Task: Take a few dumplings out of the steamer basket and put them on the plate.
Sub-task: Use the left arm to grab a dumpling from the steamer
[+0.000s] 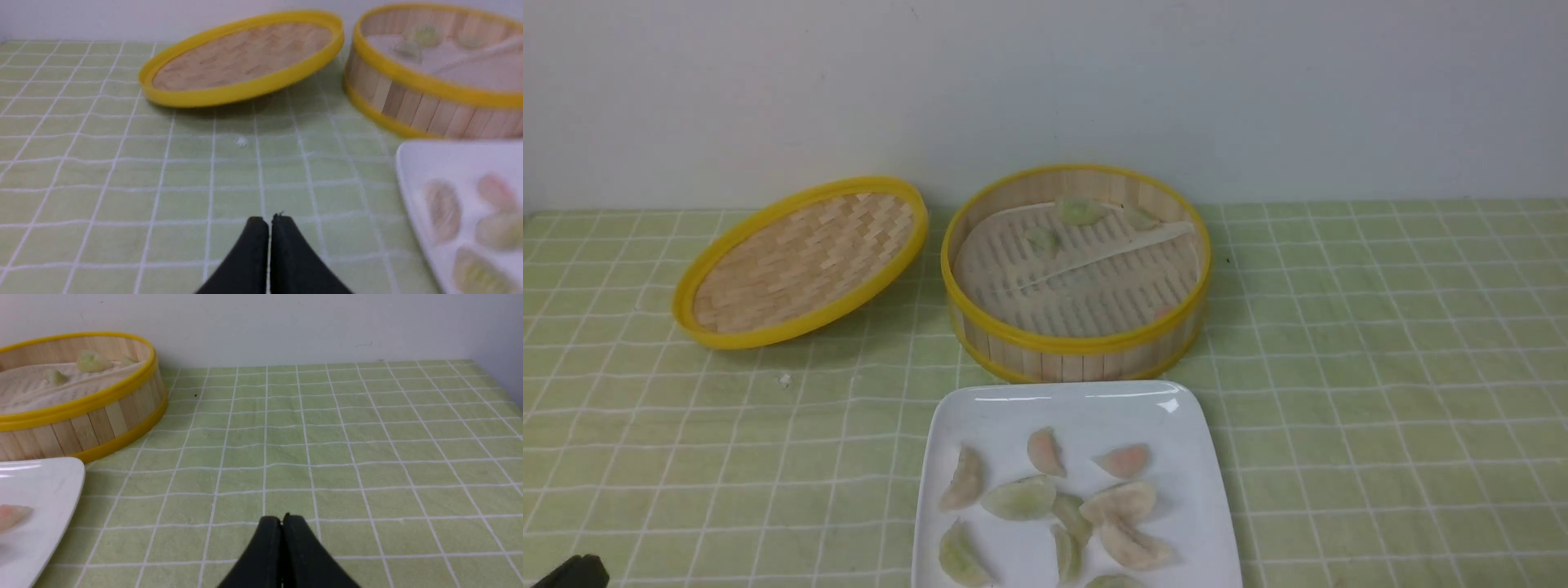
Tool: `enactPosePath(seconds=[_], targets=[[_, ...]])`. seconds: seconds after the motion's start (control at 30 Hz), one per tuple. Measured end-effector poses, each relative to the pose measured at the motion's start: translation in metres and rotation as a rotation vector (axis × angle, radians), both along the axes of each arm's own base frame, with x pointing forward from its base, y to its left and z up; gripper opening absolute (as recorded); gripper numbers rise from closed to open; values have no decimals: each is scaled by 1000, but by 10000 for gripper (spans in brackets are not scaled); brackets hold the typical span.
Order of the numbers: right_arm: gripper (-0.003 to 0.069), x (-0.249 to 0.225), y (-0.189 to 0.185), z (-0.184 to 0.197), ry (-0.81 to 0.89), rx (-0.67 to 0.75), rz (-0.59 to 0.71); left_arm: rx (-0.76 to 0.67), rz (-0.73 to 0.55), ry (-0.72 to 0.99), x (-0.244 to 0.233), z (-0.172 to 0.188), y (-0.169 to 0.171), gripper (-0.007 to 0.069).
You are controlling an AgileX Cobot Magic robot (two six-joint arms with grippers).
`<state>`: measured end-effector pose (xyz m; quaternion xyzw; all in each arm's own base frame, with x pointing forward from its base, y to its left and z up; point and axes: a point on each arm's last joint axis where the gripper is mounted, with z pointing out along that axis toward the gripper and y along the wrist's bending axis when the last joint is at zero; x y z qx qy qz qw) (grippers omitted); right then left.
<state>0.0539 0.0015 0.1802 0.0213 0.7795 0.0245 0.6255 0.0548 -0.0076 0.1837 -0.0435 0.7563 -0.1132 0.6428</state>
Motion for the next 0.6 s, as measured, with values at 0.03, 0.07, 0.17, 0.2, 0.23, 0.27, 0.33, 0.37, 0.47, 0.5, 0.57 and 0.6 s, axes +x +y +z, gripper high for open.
enactPosePath(seconds=[0.03, 0.07, 0.17, 0.2, 0.23, 0.27, 0.33, 0.37, 0.47, 0.5, 0.57, 0.6], targets=[[-14, 0, 0, 0, 0, 0, 0, -37, 5, -32, 0, 3, 0, -6], [-14, 0, 0, 0, 0, 0, 0, -106, 20, -118, 1, 12, 1, -6], [-14, 0, 0, 0, 0, 0, 0, -201, 63, -313, 0, 30, 6, -6], [-14, 0, 0, 0, 0, 0, 0, -238, 88, -412, -2, 39, 9, -6], [-14, 0, 0, 0, 0, 0, 0, -269, 113, -508, -5, 47, 13, -6], [-14, 0, 0, 0, 0, 0, 0, -316, 135, -593, -9, 59, 16, -6], [-14, 0, 0, 0, 0, 0, 0, -357, 140, -647, -12, 79, 18, -6], [-14, 0, 0, 0, 0, 0, 0, -370, 132, -662, -14, 96, 18, -6], [-14, 0, 0, 0, 0, 0, 0, -337, 66, -511, 0, 148, 9, -6], [-14, 0, 0, 0, 0, 0, 0, -310, 48, -463, 7, 163, 6, -6], [-14, 0, 0, 0, 0, 0, 0, -247, 7, -316, 25, 185, -1, -6], [-14, 0, 0, 0, 0, 0, 0, -191, -34, -149, 43, 198, -8, -6]])
